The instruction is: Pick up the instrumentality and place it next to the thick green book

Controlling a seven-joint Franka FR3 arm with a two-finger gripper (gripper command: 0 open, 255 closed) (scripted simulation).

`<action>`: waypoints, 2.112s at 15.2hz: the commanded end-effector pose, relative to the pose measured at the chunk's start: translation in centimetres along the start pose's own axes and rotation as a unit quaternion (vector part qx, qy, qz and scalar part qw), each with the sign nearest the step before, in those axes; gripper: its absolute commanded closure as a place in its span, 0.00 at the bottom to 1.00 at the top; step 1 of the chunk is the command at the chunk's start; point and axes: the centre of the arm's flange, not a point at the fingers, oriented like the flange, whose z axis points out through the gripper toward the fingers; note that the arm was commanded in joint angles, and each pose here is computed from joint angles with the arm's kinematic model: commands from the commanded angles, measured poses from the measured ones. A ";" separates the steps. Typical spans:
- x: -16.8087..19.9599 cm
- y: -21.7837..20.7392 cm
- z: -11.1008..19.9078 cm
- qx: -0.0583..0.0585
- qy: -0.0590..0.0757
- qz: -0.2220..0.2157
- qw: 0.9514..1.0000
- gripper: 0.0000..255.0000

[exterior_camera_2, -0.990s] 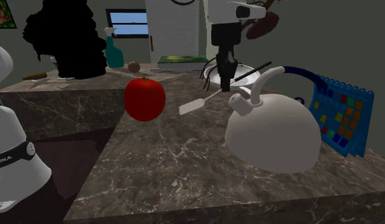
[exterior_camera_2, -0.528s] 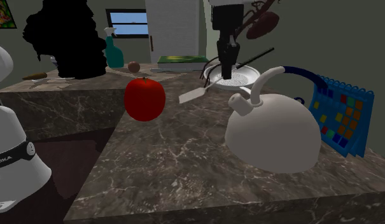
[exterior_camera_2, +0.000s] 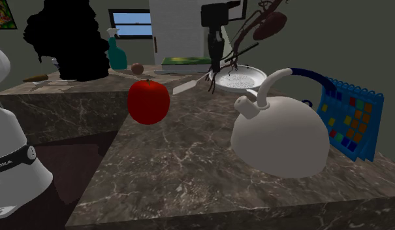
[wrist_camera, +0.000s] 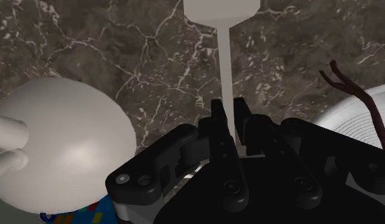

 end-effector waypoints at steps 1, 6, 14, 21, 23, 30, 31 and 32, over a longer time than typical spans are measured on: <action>-1.3 -2.2 0.0 0.000 0.000 0.001 1.000 1.00; -4.1 -8.1 -0.2 0.000 0.000 0.001 1.000 1.00; -8.7 -17.6 -0.5 0.000 0.000 0.001 1.000 1.00; -12.7 -26.0 -0.8 0.000 0.000 0.001 1.000 1.00; -13.8 -28.4 -0.9 0.000 0.000 0.001 1.000 1.00; -17.2 -35.4 -0.6 0.000 0.000 0.001 1.000 1.00; -17.2 -35.4 0.0 0.000 0.000 0.001 1.000 1.00; -17.3 -35.4 0.5 0.000 0.000 0.001 1.000 1.00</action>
